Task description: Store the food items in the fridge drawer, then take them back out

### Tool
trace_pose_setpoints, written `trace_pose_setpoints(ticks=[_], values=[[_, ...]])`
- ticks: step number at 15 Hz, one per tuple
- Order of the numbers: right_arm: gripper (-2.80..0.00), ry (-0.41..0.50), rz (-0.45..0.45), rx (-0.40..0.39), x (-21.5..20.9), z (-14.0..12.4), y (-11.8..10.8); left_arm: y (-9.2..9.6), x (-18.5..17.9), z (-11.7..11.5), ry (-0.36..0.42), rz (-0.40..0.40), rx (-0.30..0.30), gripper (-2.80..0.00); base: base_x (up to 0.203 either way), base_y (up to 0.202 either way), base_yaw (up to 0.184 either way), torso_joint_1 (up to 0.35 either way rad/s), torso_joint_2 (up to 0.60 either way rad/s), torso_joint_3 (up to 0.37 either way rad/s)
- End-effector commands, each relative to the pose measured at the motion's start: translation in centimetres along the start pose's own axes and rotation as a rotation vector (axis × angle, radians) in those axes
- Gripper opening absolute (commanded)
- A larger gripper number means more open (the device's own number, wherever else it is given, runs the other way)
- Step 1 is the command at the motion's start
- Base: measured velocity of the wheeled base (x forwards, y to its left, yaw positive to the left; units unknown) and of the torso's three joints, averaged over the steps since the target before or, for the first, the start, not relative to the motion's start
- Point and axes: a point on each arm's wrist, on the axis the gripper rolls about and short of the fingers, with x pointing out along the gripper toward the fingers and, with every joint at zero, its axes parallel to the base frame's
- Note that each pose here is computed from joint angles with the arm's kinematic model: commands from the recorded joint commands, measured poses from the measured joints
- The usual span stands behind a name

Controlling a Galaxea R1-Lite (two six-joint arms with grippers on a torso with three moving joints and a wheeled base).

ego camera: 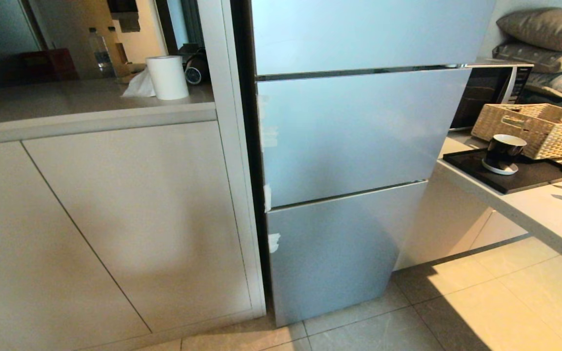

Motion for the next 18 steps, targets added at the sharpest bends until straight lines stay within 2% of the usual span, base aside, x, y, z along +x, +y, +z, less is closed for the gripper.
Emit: trace_pose_setpoints(ticks=[1, 2, 6, 12, 15, 18], values=[[-2.8, -0.098, -0.011, -0.064, -2.04, -2.34, 0.09, 0.0, -0.01, -0.02, 0.0, 0.0, 0.0, -2.8, 0.0, 0.0, 0.0, 0.0, 0.0, 0.0], [-2.8, -0.117, -0.013, -0.065, -2.2, -2.57, 0.11, 0.0, -0.01, 0.0, -0.001, 0.0, 0.0, -2.8, 0.0, 0.0, 0.0, 0.0, 0.0, 0.0], [-2.8, -0.102, -0.019, -0.01, -2.1, -2.74, 0.13, 0.0, -0.01, 0.0, -0.001, 0.0, 0.0, -2.8, 0.0, 0.0, 0.0, 0.0, 0.0, 0.0], [-2.8, -0.105, -0.02, 0.024, -2.11, -2.69, 0.12, 0.0, -0.01, 0.0, -0.001, 0.0, 0.0, -2.8, 0.0, 0.0, 0.0, 0.0, 0.0, 0.0], [-2.8, -0.104, -0.017, 0.003, -2.1, -2.73, 0.13, 0.0, -0.01, 0.0, -0.001, 0.0, 0.0, -2.8, 0.0, 0.0, 0.0, 0.0, 0.0, 0.0], [-2.8, -0.102, -0.028, 0.019, -2.1, -2.75, 0.11, 0.0, -0.01, 0.0, -0.001, 0.0, 0.0, -2.8, 0.0, 0.0, 0.0, 0.0, 0.0, 0.0]])
